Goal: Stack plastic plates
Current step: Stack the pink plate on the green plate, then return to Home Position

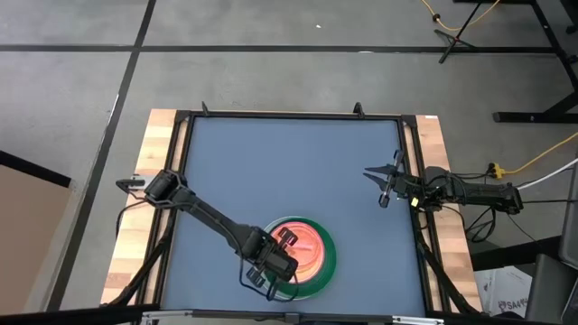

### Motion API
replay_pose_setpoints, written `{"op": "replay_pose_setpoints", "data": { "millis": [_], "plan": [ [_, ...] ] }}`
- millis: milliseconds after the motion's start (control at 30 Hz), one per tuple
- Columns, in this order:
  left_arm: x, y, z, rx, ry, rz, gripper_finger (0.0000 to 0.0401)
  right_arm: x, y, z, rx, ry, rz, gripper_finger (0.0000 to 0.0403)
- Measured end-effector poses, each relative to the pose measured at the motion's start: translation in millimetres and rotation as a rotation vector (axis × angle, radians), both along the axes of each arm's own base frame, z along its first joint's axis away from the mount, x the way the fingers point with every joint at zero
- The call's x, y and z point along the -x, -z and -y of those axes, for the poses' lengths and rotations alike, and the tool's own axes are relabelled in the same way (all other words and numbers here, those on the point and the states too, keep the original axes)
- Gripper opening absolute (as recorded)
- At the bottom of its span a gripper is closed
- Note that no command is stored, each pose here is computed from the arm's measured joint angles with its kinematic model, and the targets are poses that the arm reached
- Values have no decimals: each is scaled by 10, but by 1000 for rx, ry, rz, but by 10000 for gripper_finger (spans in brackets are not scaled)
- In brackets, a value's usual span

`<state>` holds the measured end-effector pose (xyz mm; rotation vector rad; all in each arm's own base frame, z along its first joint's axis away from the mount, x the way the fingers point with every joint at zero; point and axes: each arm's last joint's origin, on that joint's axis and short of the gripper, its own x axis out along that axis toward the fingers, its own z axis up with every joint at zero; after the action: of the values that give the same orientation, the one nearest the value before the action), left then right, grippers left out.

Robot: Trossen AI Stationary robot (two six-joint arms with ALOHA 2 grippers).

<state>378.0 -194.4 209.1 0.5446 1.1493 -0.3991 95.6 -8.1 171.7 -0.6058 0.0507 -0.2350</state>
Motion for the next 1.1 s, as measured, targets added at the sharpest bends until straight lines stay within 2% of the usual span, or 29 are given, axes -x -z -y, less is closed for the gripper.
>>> {"op": "replay_pose_setpoints", "data": {
  "millis": [400,733,967,1100],
  "plan": [
    [-15,-2,-14,36,-50,-2,64,0,0,0,0,0,0,62],
    [-5,-5,30,82,-139,5,65,0,0,0,0,0,0,62],
    [44,-4,120,155,-241,-18,64,0,0,0,0,0,0,62],
    [53,-4,137,157,-246,-18,64,0,0,0,0,0,0,62]
  ]
}}
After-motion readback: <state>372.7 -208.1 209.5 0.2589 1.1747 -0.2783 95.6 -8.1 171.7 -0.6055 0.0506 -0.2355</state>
